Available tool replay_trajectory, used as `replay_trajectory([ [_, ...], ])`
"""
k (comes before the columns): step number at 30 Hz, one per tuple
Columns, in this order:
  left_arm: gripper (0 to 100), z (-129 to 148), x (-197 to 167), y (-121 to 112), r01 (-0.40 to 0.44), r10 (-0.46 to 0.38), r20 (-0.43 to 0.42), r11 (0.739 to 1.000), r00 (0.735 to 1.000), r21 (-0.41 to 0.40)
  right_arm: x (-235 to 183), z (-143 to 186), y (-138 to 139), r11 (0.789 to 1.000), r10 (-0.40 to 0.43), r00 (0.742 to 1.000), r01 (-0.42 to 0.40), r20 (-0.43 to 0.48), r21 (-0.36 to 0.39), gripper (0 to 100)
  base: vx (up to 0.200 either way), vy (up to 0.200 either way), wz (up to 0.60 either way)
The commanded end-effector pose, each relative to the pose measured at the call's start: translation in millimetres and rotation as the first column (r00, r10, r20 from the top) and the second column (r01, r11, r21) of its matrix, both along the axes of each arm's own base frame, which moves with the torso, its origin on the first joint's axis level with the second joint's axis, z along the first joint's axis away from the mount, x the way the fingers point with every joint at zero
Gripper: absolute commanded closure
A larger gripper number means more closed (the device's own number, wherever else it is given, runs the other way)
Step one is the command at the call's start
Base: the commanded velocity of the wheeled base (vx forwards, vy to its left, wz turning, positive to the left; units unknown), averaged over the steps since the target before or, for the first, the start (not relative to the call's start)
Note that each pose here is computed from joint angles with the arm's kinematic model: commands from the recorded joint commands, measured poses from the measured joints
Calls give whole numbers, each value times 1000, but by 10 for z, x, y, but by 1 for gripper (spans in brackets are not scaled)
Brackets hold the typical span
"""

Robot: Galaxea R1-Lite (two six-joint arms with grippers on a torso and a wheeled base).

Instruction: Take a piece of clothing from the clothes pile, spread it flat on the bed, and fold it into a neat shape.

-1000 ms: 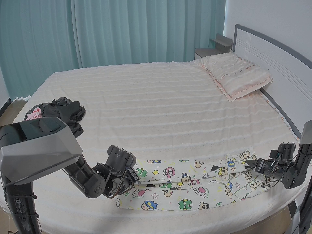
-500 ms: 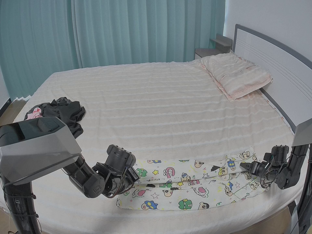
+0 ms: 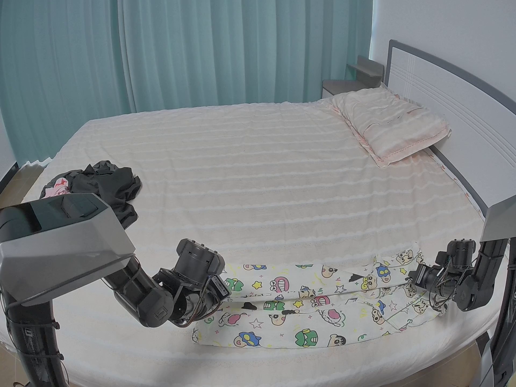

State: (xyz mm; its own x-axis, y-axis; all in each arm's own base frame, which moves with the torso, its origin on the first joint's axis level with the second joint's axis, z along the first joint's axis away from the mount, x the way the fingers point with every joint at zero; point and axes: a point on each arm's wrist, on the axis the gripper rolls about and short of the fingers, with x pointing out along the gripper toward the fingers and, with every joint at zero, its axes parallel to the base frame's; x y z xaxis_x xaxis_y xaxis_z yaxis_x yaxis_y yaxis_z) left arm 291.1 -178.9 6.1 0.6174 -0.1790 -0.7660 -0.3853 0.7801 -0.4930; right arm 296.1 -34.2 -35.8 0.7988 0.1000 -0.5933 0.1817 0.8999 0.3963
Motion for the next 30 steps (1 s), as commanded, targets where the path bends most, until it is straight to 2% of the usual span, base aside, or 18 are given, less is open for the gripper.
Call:
replay_trajectory([
  [1, 100, 39, 6, 2, -5, 4, 26, 1000, 1000, 19, -32, 107, -28, 1000, -10, 1000, 11, 22, -4, 100, 0, 0, 0],
  [8, 100, 243, 32, 34, -10, 8, 92, 1000, 996, 17, -49, 206, -35, 1000, -12, 999, 12, 49, -10, 100, 0, 0, 0],
  [13, 100, 314, 119, 117, -13, 5, 137, 998, 991, 59, -34, 234, -42, 1000, -13, 998, 13, 66, -10, 100, 0, 0, 0],
  [21, 100, 433, 343, 190, -61, 51, 203, 997, 978, 42, -5, 329, -39, 1000, -23, 994, 21, 106, 15, 100, 0, 0, 0],
  [30, 100, 551, 525, 144, -43, 28, 270, 998, 962, 53, 72, 396, -12, 998, -43, 982, 33, 186, 58, 100, 0, 0, 0],
])
